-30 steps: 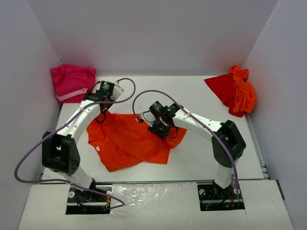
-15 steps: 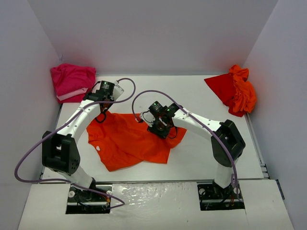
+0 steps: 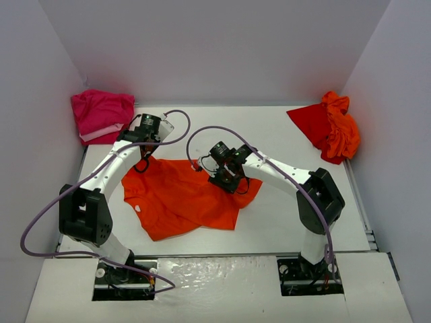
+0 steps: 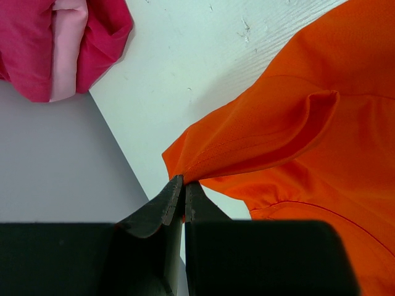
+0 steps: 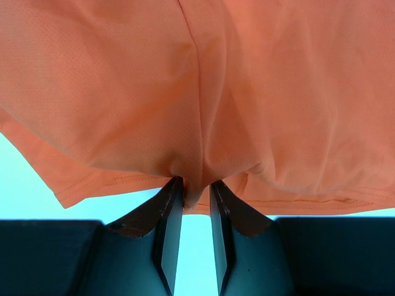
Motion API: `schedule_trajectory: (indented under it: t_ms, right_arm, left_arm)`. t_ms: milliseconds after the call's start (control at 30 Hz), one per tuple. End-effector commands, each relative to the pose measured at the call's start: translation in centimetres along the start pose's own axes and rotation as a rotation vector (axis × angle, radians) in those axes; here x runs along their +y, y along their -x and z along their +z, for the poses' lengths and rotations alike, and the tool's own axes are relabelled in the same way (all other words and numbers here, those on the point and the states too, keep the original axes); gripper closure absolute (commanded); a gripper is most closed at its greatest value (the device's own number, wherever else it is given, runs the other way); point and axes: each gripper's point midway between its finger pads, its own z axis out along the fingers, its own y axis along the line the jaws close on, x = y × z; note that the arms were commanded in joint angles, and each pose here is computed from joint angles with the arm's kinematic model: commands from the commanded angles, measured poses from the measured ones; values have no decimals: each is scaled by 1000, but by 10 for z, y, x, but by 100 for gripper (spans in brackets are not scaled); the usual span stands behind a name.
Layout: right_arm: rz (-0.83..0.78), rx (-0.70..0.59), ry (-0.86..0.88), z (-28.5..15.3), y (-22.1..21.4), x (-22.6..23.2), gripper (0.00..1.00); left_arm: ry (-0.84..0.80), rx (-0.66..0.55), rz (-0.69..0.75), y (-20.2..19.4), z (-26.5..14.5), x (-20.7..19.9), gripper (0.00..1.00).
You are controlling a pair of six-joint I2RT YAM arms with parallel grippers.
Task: Fold and stack the t-shirts
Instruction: Flatten out the tshirt
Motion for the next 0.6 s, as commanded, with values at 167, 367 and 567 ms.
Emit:
schedule_trajectory:
  t_ms: [167,367,567]
  right_arm:
    - [14,-84,-60,-29,16,-14,80]
    - [21,-92,-68,-33,16,-16,81]
    - [24,-113,-79,-42,18,-19,82]
  left_arm:
    - [60,-74,-28,15,-22,19,100]
    - [59,-75,-25,16,-22,18,100]
    - [58,-74,-23,16,-23,17,100]
